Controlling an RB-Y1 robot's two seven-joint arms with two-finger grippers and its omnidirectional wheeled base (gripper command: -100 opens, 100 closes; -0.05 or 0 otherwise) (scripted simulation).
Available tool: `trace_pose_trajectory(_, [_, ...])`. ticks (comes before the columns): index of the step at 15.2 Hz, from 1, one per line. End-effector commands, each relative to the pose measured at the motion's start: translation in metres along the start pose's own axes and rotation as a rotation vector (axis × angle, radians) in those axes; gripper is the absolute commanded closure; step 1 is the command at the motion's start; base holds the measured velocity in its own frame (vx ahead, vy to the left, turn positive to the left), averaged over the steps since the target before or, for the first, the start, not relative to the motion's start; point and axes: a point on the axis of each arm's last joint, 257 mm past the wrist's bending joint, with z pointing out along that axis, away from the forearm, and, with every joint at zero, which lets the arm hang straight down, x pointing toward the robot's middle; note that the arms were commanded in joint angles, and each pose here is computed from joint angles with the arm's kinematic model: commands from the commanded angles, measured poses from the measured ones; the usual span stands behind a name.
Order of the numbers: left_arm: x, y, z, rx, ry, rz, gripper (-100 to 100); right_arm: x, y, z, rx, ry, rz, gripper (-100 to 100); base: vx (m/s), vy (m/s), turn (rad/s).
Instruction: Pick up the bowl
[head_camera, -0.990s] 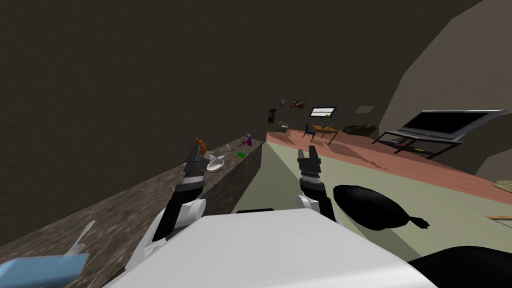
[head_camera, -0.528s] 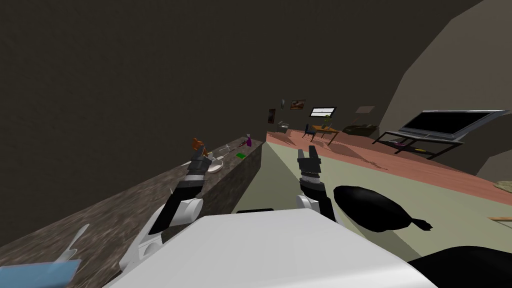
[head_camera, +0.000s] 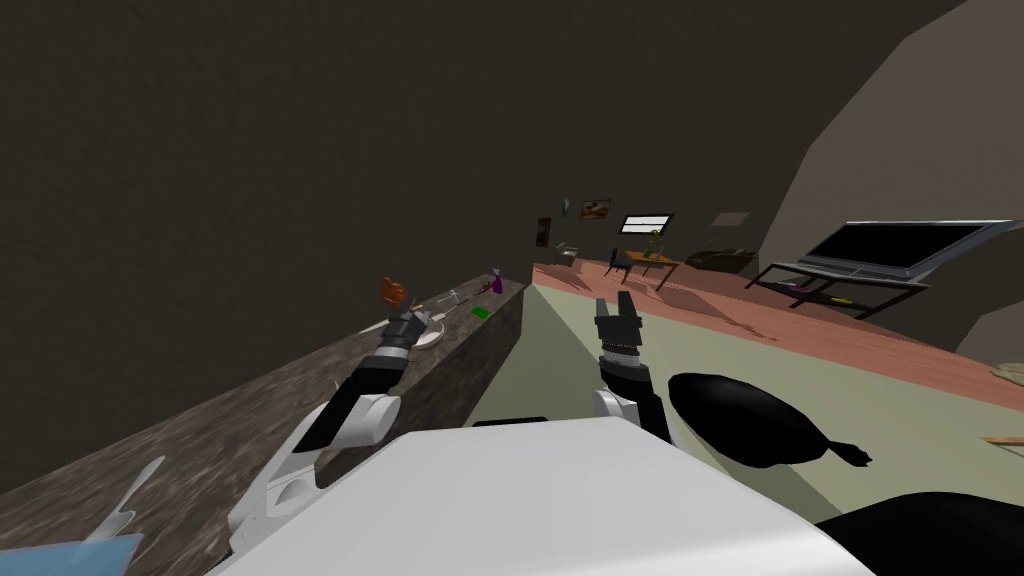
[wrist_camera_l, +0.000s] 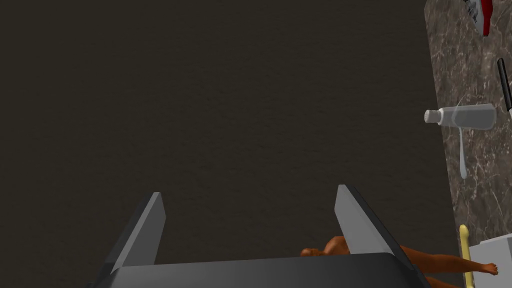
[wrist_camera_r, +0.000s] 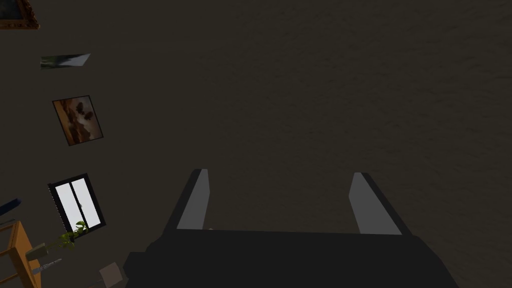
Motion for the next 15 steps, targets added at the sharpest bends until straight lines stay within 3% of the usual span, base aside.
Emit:
trace_pose_trajectory(1, [-0.003, 0.014, 0.002, -0.054, 0.005, -0.019, -100, 0.0, 0.0, 0.0, 0.0, 0.0, 0.0, 0, 0.035, -0.014, 0.0])
trace_pose_trajectory(15, [-0.018, 0.084, 0.0, -0.349, 0.021, -0.136, -100, 0.0, 0.0, 0.0, 0.0, 0.0, 0.0, 0, 0.029, -0.009, 0.0])
